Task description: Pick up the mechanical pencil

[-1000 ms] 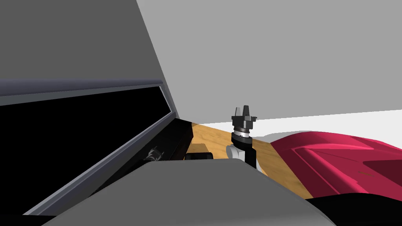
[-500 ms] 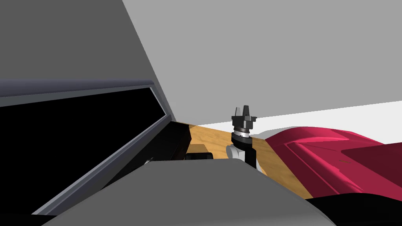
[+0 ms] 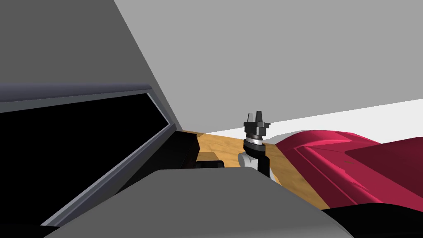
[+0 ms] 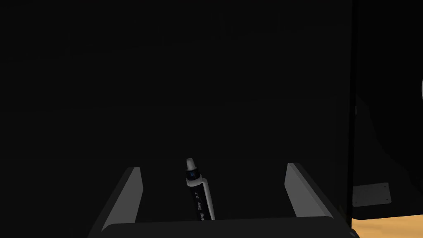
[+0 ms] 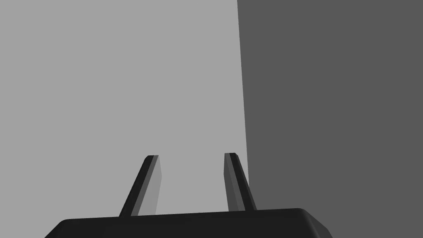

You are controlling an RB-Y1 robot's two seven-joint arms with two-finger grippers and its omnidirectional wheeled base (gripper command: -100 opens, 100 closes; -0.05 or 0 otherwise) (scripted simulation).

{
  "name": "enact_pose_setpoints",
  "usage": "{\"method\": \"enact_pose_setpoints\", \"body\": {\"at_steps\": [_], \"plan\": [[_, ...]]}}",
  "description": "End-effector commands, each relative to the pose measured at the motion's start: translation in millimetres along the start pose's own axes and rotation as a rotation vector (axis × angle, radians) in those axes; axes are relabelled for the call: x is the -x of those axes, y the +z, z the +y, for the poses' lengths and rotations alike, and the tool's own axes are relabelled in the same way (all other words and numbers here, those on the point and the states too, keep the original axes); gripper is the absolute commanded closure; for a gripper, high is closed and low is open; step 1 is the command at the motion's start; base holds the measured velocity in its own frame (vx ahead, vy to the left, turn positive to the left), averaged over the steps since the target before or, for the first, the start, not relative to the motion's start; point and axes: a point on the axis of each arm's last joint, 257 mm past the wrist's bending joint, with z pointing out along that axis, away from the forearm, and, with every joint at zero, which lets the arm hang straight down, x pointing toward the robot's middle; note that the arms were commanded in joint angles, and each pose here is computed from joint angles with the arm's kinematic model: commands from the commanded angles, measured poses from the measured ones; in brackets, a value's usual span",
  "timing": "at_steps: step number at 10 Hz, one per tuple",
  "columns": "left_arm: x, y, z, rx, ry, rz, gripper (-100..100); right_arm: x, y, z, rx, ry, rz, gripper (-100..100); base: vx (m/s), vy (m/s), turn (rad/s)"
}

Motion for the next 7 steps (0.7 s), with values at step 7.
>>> {"method": "enact_pose_setpoints", "body": {"at_steps": [7], "plan": [[96.5,-9.8,23.6,0.094,-0.206,-0.175,-100,0.0,0.0,0.0,0.000,0.000,0.000,0,0.054,0.012,-0.080]]}}
